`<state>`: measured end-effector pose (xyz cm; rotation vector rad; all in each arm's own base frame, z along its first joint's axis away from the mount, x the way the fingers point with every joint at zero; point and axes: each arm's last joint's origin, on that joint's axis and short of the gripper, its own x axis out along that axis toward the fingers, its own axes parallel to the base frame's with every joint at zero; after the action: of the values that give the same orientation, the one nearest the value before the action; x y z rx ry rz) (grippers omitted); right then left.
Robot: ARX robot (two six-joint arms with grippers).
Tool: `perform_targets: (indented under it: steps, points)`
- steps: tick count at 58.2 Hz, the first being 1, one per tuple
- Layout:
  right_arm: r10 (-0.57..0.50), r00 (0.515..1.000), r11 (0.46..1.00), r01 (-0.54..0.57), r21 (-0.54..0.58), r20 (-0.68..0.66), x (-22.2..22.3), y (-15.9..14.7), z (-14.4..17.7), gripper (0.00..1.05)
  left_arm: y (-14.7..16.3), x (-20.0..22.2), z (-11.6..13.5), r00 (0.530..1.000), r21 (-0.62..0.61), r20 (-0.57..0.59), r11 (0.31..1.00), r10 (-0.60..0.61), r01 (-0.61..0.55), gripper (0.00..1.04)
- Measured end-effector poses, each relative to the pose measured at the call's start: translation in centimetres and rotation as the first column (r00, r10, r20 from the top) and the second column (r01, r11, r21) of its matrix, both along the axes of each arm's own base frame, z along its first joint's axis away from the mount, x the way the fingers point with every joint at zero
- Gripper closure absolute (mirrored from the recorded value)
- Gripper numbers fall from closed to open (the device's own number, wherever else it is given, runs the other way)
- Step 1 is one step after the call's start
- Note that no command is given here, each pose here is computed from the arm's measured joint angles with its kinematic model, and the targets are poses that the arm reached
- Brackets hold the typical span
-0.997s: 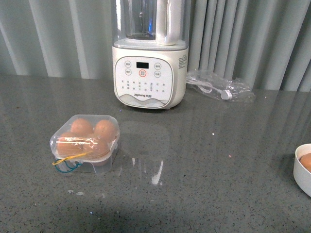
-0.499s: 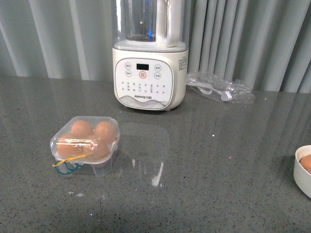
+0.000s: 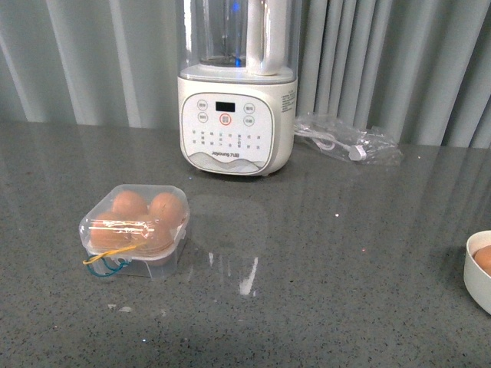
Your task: Put egg into box
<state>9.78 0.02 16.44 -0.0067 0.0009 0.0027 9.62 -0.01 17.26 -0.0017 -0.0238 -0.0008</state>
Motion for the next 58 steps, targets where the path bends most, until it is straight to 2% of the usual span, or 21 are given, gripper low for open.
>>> perform_targets:
  steps: [6, 8, 39, 58]
  points:
    - [-0.001, 1.000, 1.000, 0.001, 0.000, 0.000, 0.00, 0.00, 0.00, 0.07, 0.00, -0.01, 0.01, 1.000, -0.001, 0.001, 1.000, 0.000, 0.000, 1.01]
    - [0.000, 1.000, 1.000, 0.000, 0.000, 0.000, 0.00, 0.00, 0.00, 0.07, 0.00, -0.01, 0.01, 1.000, 0.000, 0.001, 1.000, 0.000, 0.000, 0.97]
    - [0.000, 1.000, 1.000, 0.000, 0.000, 0.000, 0.00, 0.00, 0.00, 0.07, 0.00, -0.01, 0.01, 1.000, 0.000, 0.001, 1.000, 0.000, 0.000, 0.06]
    - [0.000, 1.000, 1.000, 0.000, 0.000, 0.000, 0.00, 0.00, 0.00, 0.07, 0.00, -0.01, 0.01, 1.000, 0.000, 0.001, 1.000, 0.000, 0.000, 0.07]
